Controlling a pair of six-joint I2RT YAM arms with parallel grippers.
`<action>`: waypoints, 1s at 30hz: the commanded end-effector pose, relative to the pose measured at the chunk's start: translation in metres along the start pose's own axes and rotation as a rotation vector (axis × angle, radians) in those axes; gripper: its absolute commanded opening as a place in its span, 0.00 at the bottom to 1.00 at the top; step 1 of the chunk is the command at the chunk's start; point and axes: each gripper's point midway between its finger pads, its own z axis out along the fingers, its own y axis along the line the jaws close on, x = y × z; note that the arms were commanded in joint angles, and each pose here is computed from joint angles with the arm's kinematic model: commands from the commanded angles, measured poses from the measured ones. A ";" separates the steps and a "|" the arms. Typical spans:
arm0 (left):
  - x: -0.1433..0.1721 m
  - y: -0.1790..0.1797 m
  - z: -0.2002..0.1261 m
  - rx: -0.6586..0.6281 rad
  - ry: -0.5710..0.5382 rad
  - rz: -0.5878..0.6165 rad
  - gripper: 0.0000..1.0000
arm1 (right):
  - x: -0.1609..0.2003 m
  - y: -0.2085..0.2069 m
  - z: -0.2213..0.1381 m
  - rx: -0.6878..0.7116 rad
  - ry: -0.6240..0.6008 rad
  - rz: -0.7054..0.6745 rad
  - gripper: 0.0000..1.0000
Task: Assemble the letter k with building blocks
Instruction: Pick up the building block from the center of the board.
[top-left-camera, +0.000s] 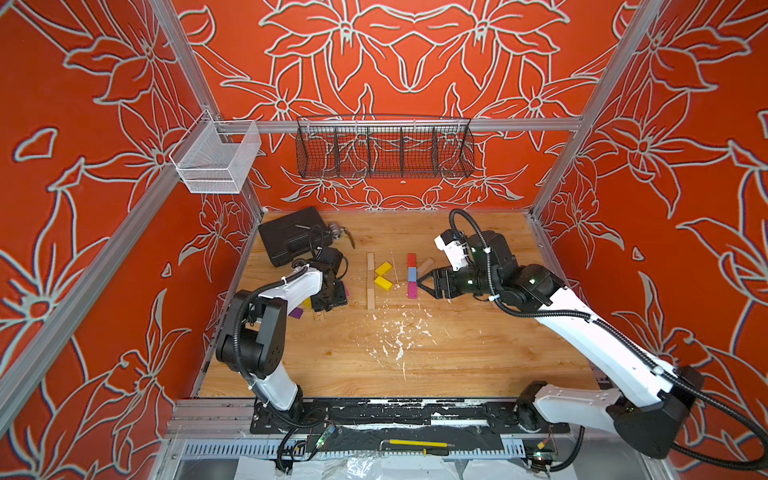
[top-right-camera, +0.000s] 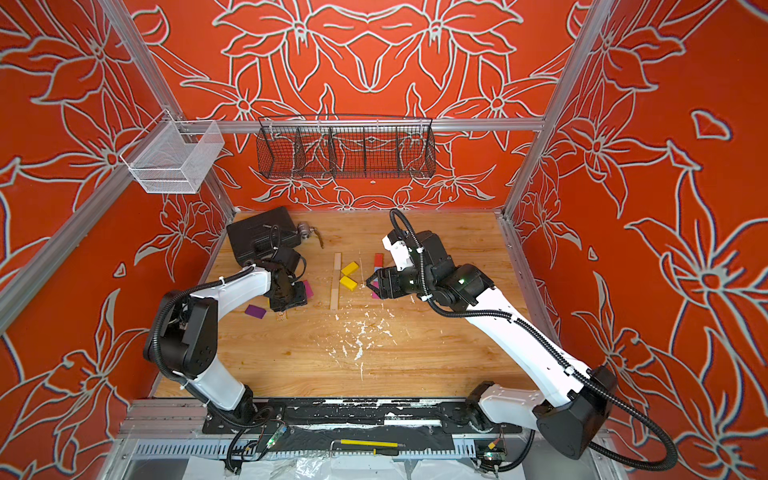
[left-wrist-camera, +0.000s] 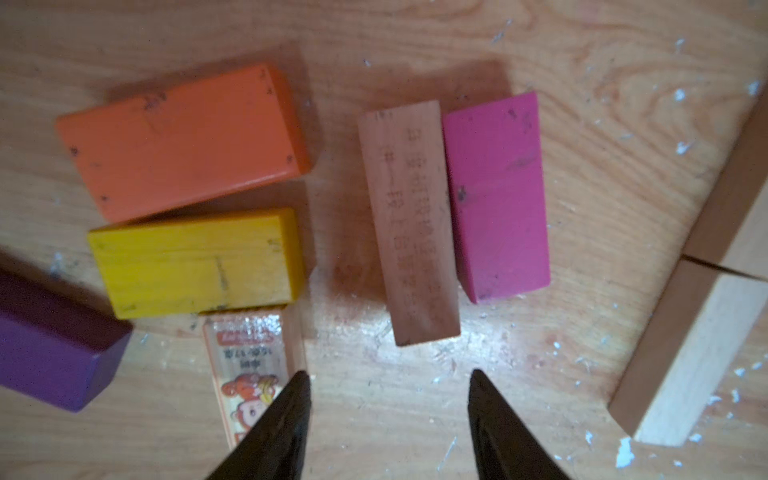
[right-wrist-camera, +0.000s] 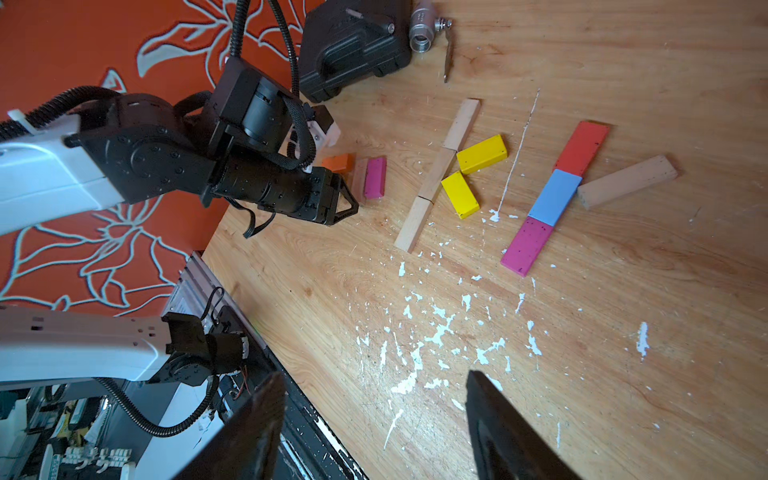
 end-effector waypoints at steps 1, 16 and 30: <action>-0.012 0.000 0.001 -0.011 -0.021 -0.012 0.58 | 0.002 -0.006 -0.005 0.036 -0.015 0.007 0.71; -0.016 0.003 0.021 -0.067 0.015 -0.019 0.43 | -0.007 -0.011 -0.012 0.081 -0.058 0.017 0.72; -0.017 0.005 0.008 -0.071 0.001 -0.041 0.16 | 0.001 -0.043 -0.020 0.235 -0.087 0.092 0.76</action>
